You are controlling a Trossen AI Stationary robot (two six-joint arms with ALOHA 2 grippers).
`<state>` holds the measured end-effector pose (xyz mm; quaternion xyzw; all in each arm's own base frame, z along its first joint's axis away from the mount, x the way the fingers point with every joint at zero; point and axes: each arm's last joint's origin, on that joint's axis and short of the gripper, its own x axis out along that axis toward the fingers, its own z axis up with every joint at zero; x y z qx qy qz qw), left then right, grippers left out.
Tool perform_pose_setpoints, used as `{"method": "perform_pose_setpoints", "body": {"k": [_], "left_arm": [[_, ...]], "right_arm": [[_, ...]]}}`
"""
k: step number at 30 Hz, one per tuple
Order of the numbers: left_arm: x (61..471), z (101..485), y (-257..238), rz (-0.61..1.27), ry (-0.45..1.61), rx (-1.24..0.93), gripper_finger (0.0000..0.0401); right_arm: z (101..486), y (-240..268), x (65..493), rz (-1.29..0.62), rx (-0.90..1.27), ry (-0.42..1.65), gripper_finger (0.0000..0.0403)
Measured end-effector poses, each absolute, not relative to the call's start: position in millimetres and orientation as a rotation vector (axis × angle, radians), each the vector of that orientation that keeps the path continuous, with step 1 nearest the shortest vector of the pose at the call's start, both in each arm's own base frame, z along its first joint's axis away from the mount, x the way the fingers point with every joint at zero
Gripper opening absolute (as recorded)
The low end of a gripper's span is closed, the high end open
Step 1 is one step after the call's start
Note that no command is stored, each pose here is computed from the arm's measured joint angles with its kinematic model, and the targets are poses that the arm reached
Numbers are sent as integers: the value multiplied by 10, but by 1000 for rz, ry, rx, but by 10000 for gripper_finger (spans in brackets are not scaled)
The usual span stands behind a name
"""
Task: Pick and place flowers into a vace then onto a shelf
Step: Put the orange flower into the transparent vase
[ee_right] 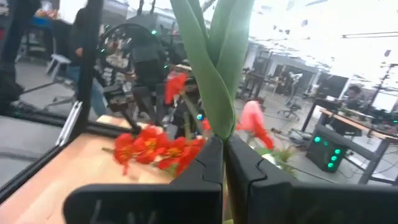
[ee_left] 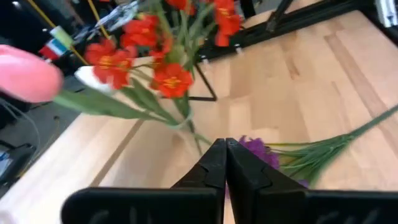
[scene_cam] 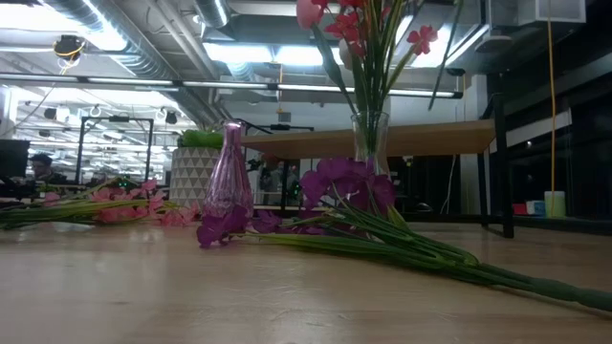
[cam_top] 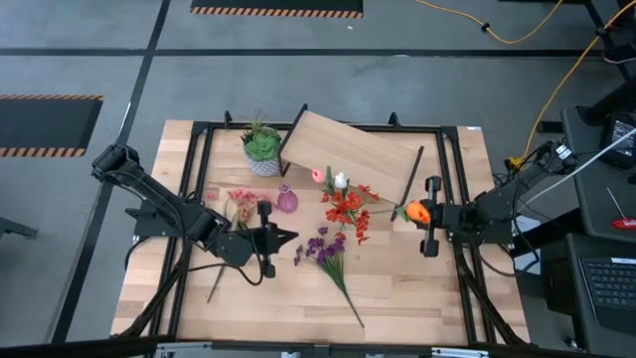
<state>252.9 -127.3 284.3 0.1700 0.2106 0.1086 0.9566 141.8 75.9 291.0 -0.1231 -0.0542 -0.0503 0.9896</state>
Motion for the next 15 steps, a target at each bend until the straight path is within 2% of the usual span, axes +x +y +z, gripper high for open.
{"method": "perform_pose_setpoints", "body": {"k": [8,12,15], "left_arm": [[2527,2929,-1026,291,440,334,2],[2569,2913,-916,317,462,329,3],[2593,2906,-856,326,472,323,2]], "right_arm": [[2907,536,1381,-165,-259,-121,0],[2933,444,1364,-68,-260,-158,0],[2942,362,1371,-83,-247,-165,0]]}}
